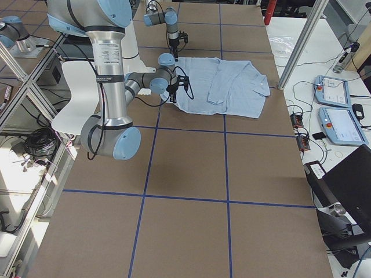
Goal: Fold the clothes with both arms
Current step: 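Grasp both hem corners nearest the robot with both grippers, then lift the hem with both grippers and carry it over toward the collar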
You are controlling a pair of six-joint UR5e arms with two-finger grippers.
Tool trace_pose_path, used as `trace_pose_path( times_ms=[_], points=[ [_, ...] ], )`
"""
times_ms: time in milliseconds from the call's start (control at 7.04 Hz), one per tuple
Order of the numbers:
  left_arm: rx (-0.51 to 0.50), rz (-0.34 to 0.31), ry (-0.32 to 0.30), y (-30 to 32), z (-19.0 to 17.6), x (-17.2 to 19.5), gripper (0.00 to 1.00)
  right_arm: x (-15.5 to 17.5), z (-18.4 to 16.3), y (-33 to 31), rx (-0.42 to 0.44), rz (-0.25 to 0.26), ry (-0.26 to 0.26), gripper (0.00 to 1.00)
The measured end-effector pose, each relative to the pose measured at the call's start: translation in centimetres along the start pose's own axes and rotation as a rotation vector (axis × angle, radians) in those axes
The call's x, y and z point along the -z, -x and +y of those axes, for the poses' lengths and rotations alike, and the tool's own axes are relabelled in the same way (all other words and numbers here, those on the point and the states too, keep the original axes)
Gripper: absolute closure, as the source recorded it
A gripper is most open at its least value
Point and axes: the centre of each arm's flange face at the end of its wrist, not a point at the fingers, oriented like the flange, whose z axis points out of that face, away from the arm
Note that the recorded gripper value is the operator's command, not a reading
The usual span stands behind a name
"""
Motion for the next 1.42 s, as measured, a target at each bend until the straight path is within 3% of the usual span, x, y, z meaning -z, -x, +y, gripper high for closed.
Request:
trace_pose_path(
  times_ms=[426,994,1420],
  points=[
    [0.0,-0.008,0.009,-0.2,0.1,0.2,1.0,0.0,-0.1,-0.1,-0.002,0.001,-0.001,1.0],
    [-0.019,-0.004,0.024,-0.7,-0.3,2.2,1.0,0.8,-0.8,-0.2,-0.01,-0.009,-0.011,1.0],
    [-0.072,0.038,0.002,-0.5,-3.5,5.2,1.0,3.0,-3.3,-0.9,-0.046,-0.041,-0.015,1.0]
  ],
)
